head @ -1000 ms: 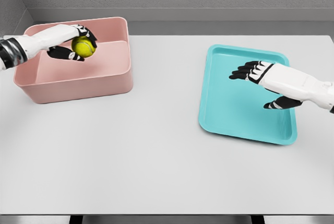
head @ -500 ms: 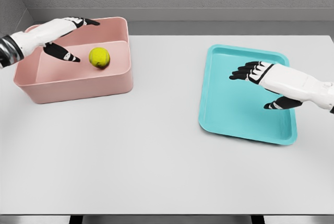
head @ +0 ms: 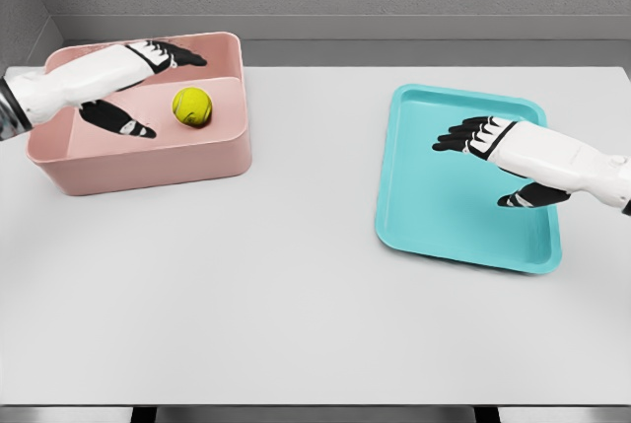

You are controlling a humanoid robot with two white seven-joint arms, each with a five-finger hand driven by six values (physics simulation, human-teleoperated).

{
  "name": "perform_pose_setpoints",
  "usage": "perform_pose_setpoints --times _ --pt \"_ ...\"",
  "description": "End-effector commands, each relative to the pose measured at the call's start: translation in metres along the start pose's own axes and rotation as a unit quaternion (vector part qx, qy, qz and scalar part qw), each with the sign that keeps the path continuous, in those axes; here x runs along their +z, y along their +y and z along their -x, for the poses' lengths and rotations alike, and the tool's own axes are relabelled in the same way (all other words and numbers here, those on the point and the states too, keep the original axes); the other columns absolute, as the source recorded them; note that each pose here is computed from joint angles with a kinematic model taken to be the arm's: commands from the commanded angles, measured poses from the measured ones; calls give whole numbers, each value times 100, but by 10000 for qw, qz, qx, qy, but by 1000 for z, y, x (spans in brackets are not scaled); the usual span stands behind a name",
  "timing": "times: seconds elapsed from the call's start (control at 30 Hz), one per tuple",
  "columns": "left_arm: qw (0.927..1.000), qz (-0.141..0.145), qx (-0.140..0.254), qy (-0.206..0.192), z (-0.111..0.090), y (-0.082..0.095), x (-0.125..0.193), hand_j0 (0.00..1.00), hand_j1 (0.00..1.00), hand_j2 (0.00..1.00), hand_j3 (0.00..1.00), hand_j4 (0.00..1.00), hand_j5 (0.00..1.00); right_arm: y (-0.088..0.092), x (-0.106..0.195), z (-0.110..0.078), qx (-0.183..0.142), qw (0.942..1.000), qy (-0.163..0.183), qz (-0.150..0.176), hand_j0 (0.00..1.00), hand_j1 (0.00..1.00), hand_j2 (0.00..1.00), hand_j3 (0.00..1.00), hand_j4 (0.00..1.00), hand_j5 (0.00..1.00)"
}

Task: Put the tennis from the blue tray into the pink basket with both arms

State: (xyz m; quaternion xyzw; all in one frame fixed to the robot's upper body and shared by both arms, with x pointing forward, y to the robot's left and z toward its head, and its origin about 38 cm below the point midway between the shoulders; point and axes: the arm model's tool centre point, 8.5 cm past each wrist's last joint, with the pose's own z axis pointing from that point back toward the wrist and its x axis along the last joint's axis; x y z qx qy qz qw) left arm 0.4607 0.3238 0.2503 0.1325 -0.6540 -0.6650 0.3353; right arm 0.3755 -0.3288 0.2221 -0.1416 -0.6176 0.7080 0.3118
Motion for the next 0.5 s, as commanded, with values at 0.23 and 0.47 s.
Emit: perform_pose_setpoints --times 0.23,0.47 --pt "9998 -88 -181 -64 -22 10 45 100 100 100 100 100 100 0 0 0 -37 10000 -5 21 100 100 100 100 100 100" --pt "9999 -72 -145 -58 -22 6 46 100 100 100 100 100 100 0 0 0 -37 10000 -5 21 100 100 100 100 100 100"
